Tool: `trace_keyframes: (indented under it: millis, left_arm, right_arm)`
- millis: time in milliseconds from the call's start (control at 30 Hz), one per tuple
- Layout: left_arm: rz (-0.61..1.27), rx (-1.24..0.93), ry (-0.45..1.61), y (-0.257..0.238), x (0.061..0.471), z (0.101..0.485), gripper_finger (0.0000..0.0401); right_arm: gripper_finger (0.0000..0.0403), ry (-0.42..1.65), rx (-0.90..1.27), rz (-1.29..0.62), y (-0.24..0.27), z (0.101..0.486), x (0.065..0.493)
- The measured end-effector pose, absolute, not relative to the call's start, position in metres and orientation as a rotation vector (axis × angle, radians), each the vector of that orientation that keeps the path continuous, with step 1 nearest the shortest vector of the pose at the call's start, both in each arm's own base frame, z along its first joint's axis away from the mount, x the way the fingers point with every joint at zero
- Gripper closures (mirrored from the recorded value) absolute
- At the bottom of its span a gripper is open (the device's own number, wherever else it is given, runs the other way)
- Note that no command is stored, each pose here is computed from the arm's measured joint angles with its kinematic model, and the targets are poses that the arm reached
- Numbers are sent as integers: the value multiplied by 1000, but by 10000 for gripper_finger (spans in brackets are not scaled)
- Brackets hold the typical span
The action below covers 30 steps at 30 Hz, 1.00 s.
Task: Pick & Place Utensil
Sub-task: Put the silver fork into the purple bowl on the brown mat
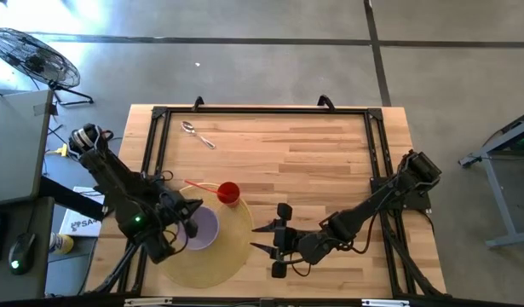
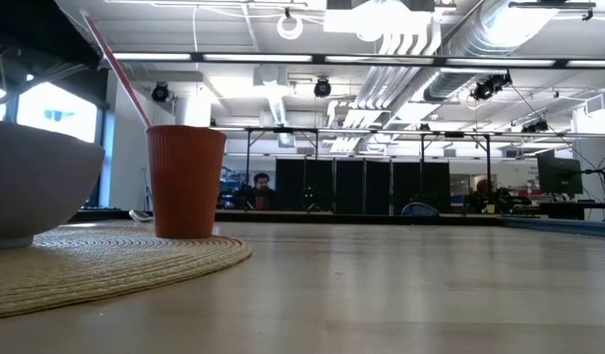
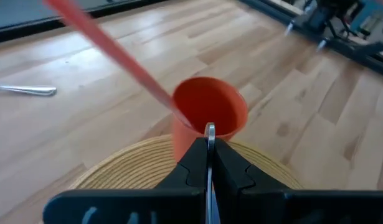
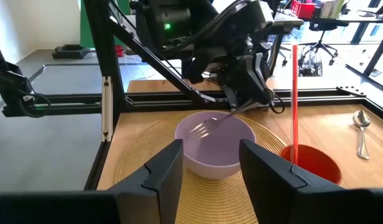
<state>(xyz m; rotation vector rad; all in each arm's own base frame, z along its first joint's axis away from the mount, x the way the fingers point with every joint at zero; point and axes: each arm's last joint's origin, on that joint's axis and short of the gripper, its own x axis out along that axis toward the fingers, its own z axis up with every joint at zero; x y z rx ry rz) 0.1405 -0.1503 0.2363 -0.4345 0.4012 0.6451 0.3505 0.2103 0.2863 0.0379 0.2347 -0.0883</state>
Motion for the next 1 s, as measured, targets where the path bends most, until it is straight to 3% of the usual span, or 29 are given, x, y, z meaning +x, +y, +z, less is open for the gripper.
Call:
trace_keyframes:
  millis: [1000]
  left_arm:
    - [337, -146, 673, -135, 218, 238, 400]
  right_arm:
    - [252, 234, 36, -89, 210, 286, 351]
